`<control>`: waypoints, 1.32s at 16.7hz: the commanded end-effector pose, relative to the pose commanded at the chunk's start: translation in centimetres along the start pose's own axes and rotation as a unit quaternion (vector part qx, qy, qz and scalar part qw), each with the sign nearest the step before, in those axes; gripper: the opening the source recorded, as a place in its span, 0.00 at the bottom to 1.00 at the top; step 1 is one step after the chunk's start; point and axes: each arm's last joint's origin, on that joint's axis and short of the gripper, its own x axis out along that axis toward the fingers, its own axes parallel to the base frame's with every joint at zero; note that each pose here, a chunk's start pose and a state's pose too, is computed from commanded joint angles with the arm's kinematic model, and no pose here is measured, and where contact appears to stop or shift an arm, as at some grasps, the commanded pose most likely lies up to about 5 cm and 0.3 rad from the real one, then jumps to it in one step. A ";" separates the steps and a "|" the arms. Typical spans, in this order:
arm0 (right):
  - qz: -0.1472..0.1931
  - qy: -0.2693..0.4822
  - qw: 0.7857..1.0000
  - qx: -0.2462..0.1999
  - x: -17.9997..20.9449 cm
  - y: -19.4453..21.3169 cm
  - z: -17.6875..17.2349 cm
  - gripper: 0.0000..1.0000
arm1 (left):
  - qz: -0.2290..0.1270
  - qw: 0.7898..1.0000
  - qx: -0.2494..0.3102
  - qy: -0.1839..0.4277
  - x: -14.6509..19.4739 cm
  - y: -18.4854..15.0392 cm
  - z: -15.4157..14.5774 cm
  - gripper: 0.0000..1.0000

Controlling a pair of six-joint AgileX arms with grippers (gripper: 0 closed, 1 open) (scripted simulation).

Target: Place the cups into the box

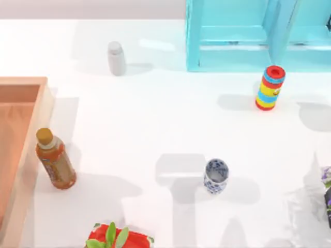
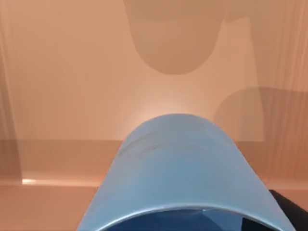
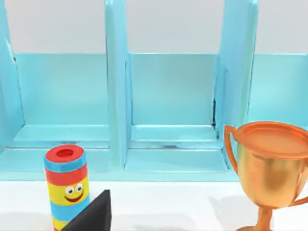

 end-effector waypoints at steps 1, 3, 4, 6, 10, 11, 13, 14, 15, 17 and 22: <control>0.000 0.000 1.000 0.000 0.0 0.0 0.0 1.00 | 0.000 1.000 0.000 0.000 0.0 0.0 0.0 0.15; 0.000 0.000 1.000 0.000 0.0 0.0 0.0 1.00 | 0.000 1.000 0.000 0.000 0.0 0.0 0.0 0.30; 0.000 0.000 1.000 0.000 0.0 0.0 0.0 1.00 | 0.000 1.000 0.000 0.000 0.0 0.0 0.0 0.38; 0.000 0.000 1.000 0.000 0.0 0.0 0.0 1.00 | 0.000 1.000 0.000 0.000 0.0 0.0 0.0 0.53; 0.000 0.000 1.000 0.000 0.0 0.0 0.0 1.00 | 0.000 1.000 0.000 0.000 0.0 0.0 0.0 0.83; 0.000 0.000 1.000 0.000 0.0 0.0 0.0 1.00 | 0.000 1.000 0.000 0.000 0.0 0.0 0.0 0.90; 0.000 0.000 1.000 0.000 0.0 0.0 0.0 1.00 | 0.000 1.000 0.000 0.000 0.0 0.0 0.0 1.00; 0.000 0.000 1.000 0.000 0.0 0.0 0.0 1.00 | 0.000 1.000 0.000 0.000 0.0 0.0 0.0 1.00; 0.000 0.000 1.000 0.000 0.0 0.0 0.0 1.00 | 0.000 1.000 0.000 0.000 0.0 0.0 0.0 1.00; 0.000 0.000 1.000 0.000 0.0 0.0 0.0 1.00 | 0.000 1.000 0.000 0.000 0.0 0.0 0.0 1.00; 0.000 0.000 1.000 0.000 0.0 0.0 0.0 1.00 | 0.000 1.000 0.000 0.000 -0.1 0.0 0.0 1.00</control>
